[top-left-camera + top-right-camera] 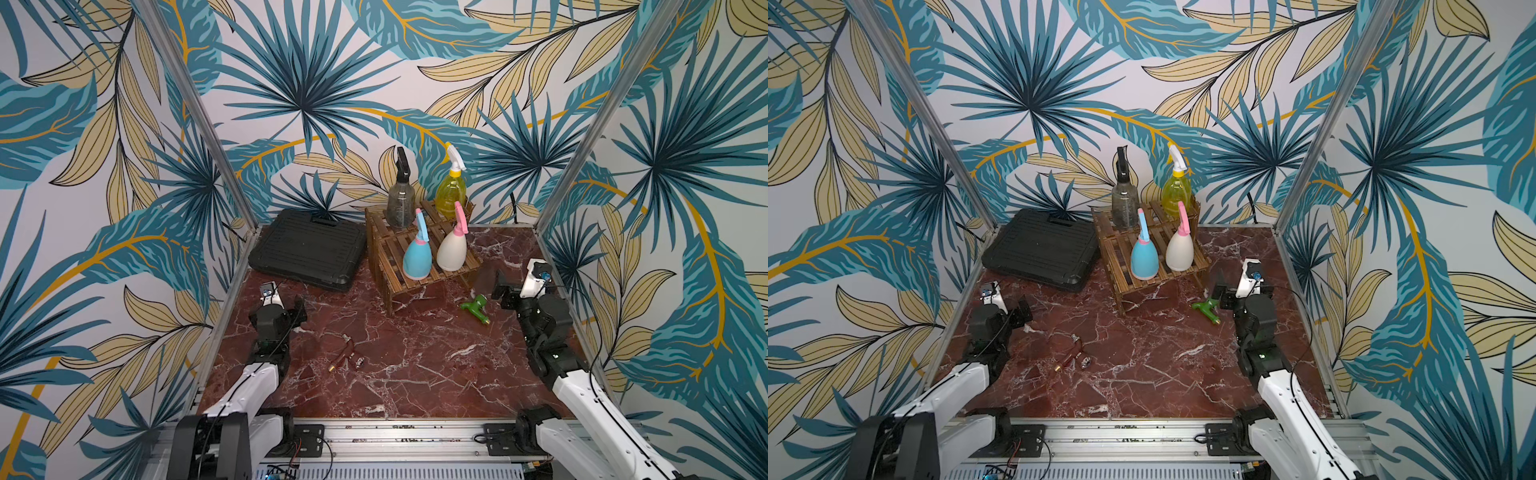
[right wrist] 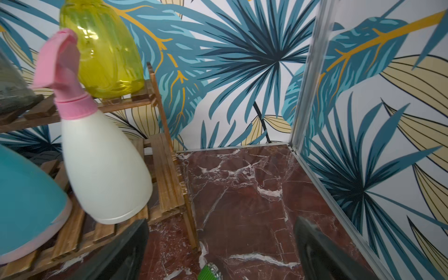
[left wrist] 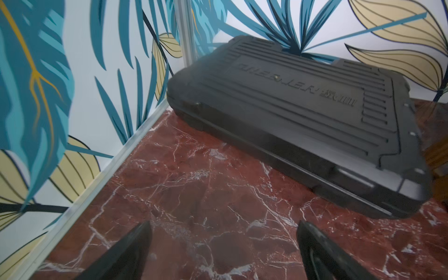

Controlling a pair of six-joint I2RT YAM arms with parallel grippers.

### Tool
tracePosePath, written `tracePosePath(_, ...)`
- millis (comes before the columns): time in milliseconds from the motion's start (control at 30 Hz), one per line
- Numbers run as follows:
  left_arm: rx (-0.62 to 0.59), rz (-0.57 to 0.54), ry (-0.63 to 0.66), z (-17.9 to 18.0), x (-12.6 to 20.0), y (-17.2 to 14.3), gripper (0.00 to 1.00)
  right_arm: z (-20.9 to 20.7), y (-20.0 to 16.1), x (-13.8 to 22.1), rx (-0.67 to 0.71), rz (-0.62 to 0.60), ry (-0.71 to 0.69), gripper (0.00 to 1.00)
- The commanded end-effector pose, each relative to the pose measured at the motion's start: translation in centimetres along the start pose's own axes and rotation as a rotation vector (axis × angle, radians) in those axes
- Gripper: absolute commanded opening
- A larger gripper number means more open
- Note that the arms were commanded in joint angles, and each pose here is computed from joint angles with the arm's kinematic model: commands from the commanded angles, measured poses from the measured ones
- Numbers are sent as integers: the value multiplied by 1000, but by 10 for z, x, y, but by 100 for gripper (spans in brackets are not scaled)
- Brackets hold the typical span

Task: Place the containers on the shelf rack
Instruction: Reset both arms

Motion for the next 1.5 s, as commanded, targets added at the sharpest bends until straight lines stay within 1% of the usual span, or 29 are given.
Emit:
tracePosePath(0,-20,-269,-104,-14,-9,36,100,-10,-5,-6,-47,-67,2,99)
tracePosePath(33,-63,-297,-147,-21,-11,35,100,-15,-10,-10,-44,-63,-10,99)
tracePosePath(67,-78,-308,-168,-25,-16,34,100,-19,-16,-13,-39,-60,-22,99)
tracePosePath(133,-107,-276,-234,-36,-27,22,100,-26,-24,-18,-31,-56,-43,99)
tracePosePath(167,-125,-309,-264,-42,-29,23,100,-31,-28,-20,-24,-54,-56,99)
tracePosePath(200,-135,-317,-283,-44,-29,23,100,-36,-33,-22,-15,-48,-66,99)
tracePosePath(233,-140,-284,-285,-44,-30,23,100,-40,-37,-24,-8,-48,-74,99)
tracePosePath(300,-129,-211,-242,-41,-41,27,100,-48,-47,-27,8,-41,-87,99)
tracePosePath(367,-170,-181,-184,-48,-46,28,100,-55,-54,-30,19,-46,-97,99)
tracePosePath(400,-198,-183,-173,-53,-46,27,100,-58,-55,-32,22,-62,-97,99)
tracePosePath(500,-210,-184,-165,-55,-46,27,100,-65,-65,-40,37,-70,-91,99)
tracePosePath(667,-211,-189,-168,-55,-45,27,100,-64,-85,-51,42,-55,22,99)
tracePosePath(700,-210,-189,-168,-55,-45,27,100,-64,-93,-54,47,-45,41,99)
tracePosePath(733,-211,-188,-169,-55,-45,27,100,-63,-91,-53,46,-60,53,99)
tracePosePath(767,-211,-188,-167,-55,-45,27,100,-64,-93,-53,44,-38,58,99)
tracePosePath(833,-212,-188,-171,-55,-45,27,100,-64,-91,-54,43,-49,63,99)
tracePosePath(1200,-214,-189,-174,-56,-45,27,100,-64,-93,-55,43,-36,58,99)
tracePosePath(1300,-225,-190,-197,-59,-45,27,100,-64,-93,-55,43,-35,59,99)
tracePosePath(1467,-226,-188,-199,-59,-46,27,100,-64,-93,-55,43,-36,59,99)
Point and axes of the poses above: each gripper's point midway between its finger pads, its own x axis back along the fingers, its own z axis along the line the jaws close on, y = z × x, the point moved 5 cm from there along x, back along the fingers, and after that the axes turned 11 degrees about -x, right-handed, at the moved point
